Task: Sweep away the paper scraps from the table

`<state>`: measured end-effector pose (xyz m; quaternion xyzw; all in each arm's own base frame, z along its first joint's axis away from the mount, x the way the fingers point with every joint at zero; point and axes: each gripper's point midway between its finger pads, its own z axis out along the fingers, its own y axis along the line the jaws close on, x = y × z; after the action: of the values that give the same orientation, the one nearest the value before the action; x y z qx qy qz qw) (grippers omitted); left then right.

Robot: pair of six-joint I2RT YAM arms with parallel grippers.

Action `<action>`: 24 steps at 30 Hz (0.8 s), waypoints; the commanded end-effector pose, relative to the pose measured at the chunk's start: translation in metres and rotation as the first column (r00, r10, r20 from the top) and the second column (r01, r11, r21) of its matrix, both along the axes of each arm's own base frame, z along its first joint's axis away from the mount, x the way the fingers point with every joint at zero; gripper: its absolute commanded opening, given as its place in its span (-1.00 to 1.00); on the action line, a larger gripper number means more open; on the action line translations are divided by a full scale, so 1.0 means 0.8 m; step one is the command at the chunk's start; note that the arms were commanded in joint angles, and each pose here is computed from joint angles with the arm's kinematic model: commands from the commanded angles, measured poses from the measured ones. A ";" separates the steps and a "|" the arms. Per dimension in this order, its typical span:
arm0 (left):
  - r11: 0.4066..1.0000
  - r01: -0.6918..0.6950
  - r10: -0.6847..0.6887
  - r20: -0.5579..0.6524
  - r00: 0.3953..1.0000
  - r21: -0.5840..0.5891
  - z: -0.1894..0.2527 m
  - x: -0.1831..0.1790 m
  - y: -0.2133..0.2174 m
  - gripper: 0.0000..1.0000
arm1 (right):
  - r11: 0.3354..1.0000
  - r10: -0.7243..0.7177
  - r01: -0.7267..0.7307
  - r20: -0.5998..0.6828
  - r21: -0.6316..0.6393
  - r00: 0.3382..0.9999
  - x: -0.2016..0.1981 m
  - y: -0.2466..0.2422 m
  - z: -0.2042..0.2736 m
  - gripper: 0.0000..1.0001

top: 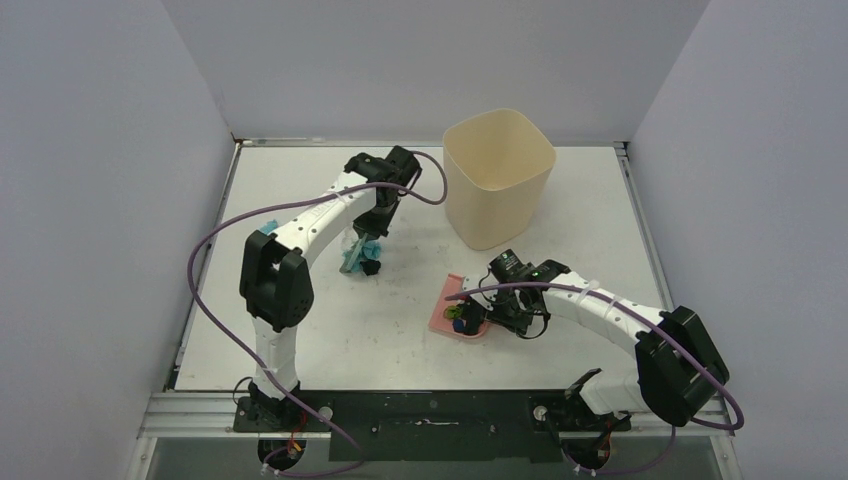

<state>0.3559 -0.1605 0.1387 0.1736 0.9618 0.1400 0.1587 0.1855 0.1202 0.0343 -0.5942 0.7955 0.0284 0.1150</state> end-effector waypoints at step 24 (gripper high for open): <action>0.737 0.126 -0.188 -0.023 0.982 -0.665 0.083 -0.135 -0.192 -1.00 | 1.000 -0.016 0.015 -0.040 -0.021 0.999 0.011 0.021 0.016 -0.83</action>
<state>0.2546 -0.2849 0.1700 0.1979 0.9605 -0.1251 0.1507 0.1867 0.1216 0.0414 -0.5907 0.8040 0.0150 0.0661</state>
